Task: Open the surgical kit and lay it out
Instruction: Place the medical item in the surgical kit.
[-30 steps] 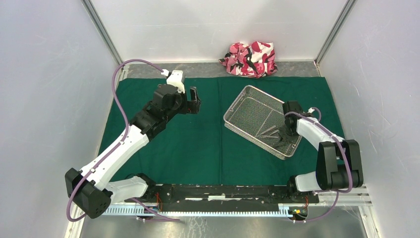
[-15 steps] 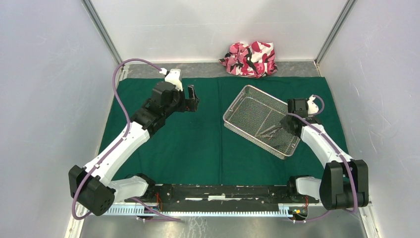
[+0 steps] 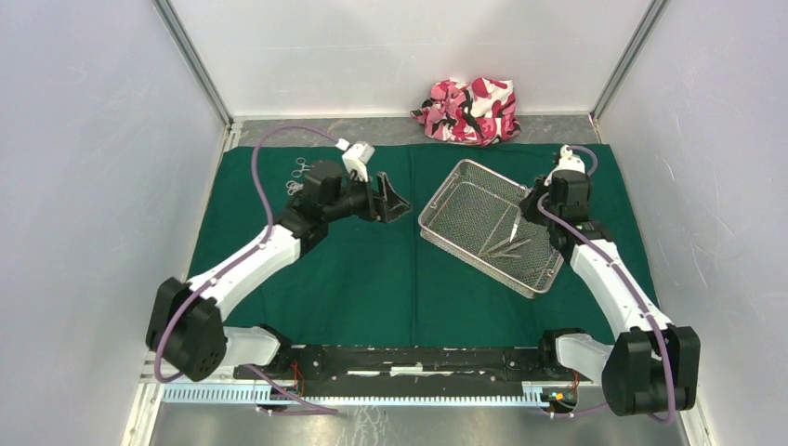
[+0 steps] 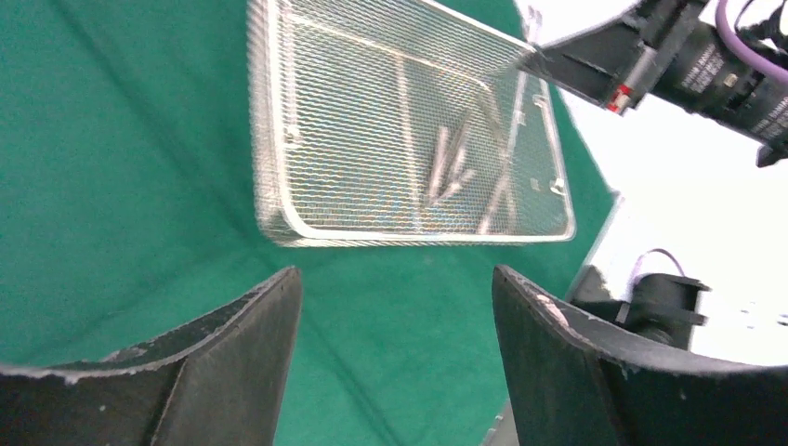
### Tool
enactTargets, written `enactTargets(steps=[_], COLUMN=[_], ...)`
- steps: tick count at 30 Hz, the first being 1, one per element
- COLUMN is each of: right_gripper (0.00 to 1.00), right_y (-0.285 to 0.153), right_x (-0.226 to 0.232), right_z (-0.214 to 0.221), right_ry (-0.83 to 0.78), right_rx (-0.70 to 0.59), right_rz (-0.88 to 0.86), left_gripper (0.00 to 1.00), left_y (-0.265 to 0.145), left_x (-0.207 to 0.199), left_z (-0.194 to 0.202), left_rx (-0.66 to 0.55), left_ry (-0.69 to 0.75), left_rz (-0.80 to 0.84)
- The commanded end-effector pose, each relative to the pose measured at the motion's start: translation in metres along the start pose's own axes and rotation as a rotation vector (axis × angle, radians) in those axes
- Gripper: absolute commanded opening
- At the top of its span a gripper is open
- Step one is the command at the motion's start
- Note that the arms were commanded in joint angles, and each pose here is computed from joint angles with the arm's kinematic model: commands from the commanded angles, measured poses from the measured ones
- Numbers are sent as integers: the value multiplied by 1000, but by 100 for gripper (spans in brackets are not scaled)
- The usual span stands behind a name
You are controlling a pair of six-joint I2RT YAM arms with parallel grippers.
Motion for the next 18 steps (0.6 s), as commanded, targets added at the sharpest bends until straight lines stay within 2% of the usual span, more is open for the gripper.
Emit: enactTargets(steps=[1,5,12,14,18], right_gripper=[0,0,0,0,0], right_y=[-10,-15,-23,-25,-28], right_x=[28,38,39,39,40], right_z=[-20,-14,-1,0,2], right_ry=[-49,3,53,53,47], right_rx=[0,69,126,135,143], right_rz=[-210,-300,-355,-368,-388], left_gripper=[80,82,80,78,66], left_y=[33,75,152,164,176], left_x=[-41,-80,-113,-117,-116], left_z=[1,11,33,38,43], left_rx=[-88,-90,16,38,46], left_ry=[-141,-123,-122,-133,-149], left_rz=[282,285,285,278,240])
Point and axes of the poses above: each gripper's point midway between its finger pads, its own y axis out along the fingers, its own x axis along the line the jaws close on, z = x × y, the point moved 10 cm from there along -y, back along the fingers, and after that the axes turned 11 degrees about y, right-handed, at the moved point
